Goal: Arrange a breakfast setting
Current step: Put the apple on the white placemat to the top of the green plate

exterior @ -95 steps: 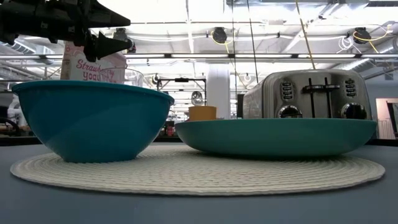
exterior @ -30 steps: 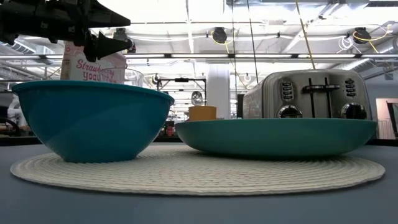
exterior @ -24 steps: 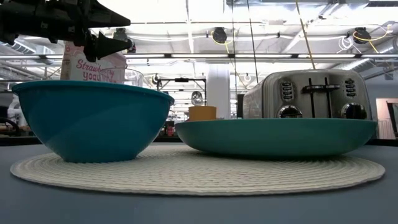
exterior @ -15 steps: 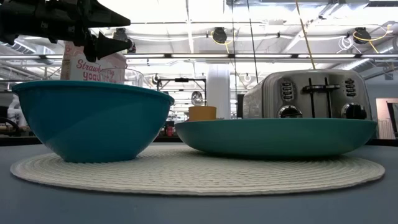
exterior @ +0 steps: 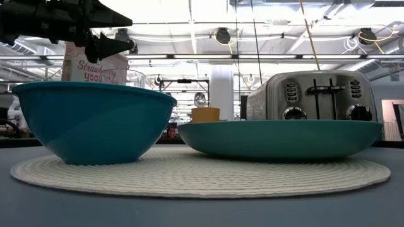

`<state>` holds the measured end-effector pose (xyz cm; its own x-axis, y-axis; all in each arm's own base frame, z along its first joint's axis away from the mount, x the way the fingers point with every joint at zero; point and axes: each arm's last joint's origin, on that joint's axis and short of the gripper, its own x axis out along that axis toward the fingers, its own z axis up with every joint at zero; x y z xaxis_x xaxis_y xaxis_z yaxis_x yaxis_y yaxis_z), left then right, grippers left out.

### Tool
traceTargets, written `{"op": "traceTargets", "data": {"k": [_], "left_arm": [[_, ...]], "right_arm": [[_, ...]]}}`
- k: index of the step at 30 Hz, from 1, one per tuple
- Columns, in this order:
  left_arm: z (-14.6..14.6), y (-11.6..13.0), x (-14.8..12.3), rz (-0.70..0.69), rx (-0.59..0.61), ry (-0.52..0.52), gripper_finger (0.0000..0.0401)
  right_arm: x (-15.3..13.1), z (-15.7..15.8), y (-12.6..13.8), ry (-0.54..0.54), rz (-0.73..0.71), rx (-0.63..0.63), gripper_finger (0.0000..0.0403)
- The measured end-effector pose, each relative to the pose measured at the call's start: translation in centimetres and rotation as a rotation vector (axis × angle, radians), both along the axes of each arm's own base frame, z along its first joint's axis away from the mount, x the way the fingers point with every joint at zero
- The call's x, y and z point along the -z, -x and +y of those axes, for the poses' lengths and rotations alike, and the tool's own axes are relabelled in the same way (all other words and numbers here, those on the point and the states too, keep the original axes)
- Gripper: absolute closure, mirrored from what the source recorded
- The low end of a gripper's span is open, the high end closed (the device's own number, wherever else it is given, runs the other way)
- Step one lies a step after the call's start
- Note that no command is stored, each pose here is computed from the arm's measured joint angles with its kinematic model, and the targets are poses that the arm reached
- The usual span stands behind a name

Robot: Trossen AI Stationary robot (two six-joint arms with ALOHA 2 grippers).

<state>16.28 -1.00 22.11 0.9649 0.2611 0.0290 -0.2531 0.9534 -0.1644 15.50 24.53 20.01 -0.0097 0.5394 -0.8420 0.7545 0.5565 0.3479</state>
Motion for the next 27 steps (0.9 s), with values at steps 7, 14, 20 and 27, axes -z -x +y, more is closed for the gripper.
{"op": "traceTargets", "data": {"k": [7, 14, 20, 27], "left_arm": [[0.0, 0.0, 0.0, 0.0, 0.0, 0.0, 0.0015], [0.0, 0.0, 0.0, 0.0, 0.0, 0.0, 0.0015], [0.0, 0.0, 0.0, -0.001, 0.0, 0.001, 0.0015], [0.0, 0.0, 0.0, -0.001, 0.0, 0.001, 0.0015]], "right_arm": [[-2.9, -1.7, 0.6, -0.06, -0.014, 0.059, 0.0126], [-5.7, -4.2, 0.4, -0.128, -0.044, 0.163, 0.0126], [-7.2, -7.2, -1.2, -0.081, -0.238, 0.329, 0.0126], [-8.0, -11.3, -4.5, 0.056, -0.493, 0.475, 0.0126]]}}
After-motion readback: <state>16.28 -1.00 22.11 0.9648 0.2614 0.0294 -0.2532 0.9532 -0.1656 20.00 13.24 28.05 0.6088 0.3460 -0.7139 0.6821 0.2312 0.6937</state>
